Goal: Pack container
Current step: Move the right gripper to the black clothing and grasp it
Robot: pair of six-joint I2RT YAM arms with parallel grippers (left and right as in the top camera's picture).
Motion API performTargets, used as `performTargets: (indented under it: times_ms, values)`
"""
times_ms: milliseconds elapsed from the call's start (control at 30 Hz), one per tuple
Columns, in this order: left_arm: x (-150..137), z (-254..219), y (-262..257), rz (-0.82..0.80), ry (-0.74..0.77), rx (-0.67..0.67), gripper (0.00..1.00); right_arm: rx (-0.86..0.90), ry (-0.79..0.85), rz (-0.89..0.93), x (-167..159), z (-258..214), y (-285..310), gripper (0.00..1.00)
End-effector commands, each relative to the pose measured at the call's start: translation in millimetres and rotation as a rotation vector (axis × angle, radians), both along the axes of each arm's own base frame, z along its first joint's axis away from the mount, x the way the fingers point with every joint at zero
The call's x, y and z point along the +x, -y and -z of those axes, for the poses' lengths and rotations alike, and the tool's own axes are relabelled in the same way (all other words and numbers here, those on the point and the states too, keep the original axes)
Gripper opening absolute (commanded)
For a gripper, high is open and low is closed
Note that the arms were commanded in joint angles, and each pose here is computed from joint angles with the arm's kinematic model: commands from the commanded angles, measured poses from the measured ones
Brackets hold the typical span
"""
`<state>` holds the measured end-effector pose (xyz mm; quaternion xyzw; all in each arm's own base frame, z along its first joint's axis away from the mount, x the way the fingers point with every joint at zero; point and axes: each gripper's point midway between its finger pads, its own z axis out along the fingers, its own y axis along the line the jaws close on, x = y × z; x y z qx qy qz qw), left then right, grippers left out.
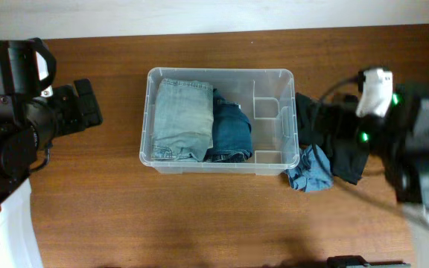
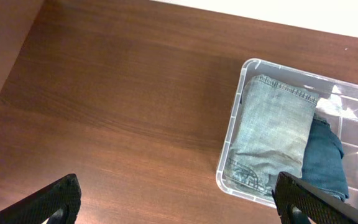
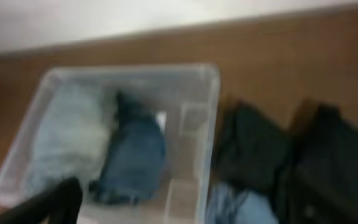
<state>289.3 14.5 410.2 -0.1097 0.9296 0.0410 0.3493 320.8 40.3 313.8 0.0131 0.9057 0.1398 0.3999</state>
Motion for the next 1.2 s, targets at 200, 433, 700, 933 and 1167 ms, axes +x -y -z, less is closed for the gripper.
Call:
performTargets:
  times_ms: [200,433,700,933,1167]
  values:
    - [-0.6,-2.7,-2.8,-0.017,0.011,0.002,1.0,0.183,-0.305,0.258,57.5,89.7,118.2,0.99]
    - [-0.6,-2.7,-2.7,-0.017,0.011,0.002,0.99,0.278,-0.53,0.426,38.6,198.7,223.4,0.98]
    - [-0.6,-2.7,-2.7,-0.017,0.011,0.002,0.99,0.451,-0.69,0.275,32.2,284.7,205.7,0.98]
    - [-0.6,-2.7,-2.7,-0.017,0.011,0.002,0.99,0.464,-0.705,0.134,41.1,303.0,165.5,0.91]
    - [-0.6,-2.7,-2.7,-0.017,0.011,0.002,0.99,0.47,-0.73,0.171,45.9,301.5,157.3,0.27]
